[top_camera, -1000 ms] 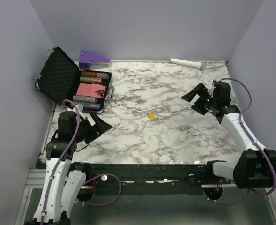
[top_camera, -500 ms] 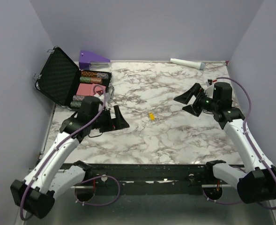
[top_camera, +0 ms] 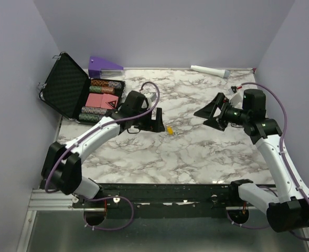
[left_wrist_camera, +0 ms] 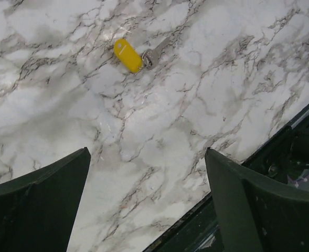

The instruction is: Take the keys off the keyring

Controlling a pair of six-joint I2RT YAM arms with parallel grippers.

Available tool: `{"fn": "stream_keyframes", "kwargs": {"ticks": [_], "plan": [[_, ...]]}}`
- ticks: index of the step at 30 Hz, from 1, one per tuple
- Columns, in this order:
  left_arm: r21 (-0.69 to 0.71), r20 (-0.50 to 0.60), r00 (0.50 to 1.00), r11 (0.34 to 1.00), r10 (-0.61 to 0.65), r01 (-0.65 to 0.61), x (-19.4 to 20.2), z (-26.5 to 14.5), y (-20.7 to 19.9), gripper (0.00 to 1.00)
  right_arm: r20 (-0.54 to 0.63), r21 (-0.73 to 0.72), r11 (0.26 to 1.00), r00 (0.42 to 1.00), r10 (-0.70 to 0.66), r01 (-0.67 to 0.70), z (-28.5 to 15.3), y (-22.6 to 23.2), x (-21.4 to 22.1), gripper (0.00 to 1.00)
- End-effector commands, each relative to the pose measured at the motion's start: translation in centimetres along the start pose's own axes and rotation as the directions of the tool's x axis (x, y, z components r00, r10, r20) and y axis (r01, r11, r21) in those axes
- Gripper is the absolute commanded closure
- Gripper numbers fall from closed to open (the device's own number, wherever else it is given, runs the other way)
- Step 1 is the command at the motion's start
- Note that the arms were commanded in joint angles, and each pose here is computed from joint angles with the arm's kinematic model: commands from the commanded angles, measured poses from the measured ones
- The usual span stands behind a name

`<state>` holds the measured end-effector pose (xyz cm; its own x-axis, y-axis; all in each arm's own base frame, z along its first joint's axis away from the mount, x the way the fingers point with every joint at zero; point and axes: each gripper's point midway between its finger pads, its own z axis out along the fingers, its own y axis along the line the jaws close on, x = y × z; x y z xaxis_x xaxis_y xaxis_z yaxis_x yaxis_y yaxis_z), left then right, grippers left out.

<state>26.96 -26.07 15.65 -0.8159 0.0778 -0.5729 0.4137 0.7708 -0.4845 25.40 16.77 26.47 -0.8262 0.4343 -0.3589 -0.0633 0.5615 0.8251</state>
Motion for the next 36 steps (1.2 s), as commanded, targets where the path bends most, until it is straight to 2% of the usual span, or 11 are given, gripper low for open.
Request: {"fn": "stream_keyframes", "kwargs": {"ticks": [1, 6, 11, 24, 27, 36], "plan": [[0.132, 0.021, 0.994, 0.985, 0.106, -0.108, -4.3, 3.3, -2.0, 0.01, -0.049, -0.052, 0.998, 0.998, -0.043, 0.041, -0.9, 1.9, 0.5, 0.00], [0.204, -0.032, 0.989, 0.970, 0.141, -0.132, -6.7, 6.8, -2.7, 0.01, -0.055, -0.121, 0.992, 0.998, -0.033, 0.026, -1.4, 3.3, 0.9, 0.00], [0.218, -0.101, 0.985, 0.969, 0.142, -0.117, -7.5, 9.2, -0.8, 0.01, -0.076, -0.103, 0.992, 0.994, -0.080, 0.072, -1.5, 3.5, 0.6, 0.00], [0.354, -0.268, 0.956, 0.935, 0.114, -0.013, -3.7, 12.2, 0.2, 0.10, -0.089, -0.098, 0.994, 0.995, -0.049, 0.040, -1.0, 3.1, 0.6, 0.00], [0.370, -0.304, 0.946, 0.929, 0.108, 0.013, -3.0, 12.7, 0.3, 0.19, -0.093, -0.090, 0.996, 0.995, -0.039, 0.030, -1.0, 2.8, 0.8, 0.00], [0.361, -0.369, 0.926, 0.930, 0.078, 0.065, -1.5, 13.9, 1.0, 0.21, -0.079, -0.088, 0.996, 0.997, -0.011, 0.004, -1.1, 2.5, 1.3, 0.00]]}}
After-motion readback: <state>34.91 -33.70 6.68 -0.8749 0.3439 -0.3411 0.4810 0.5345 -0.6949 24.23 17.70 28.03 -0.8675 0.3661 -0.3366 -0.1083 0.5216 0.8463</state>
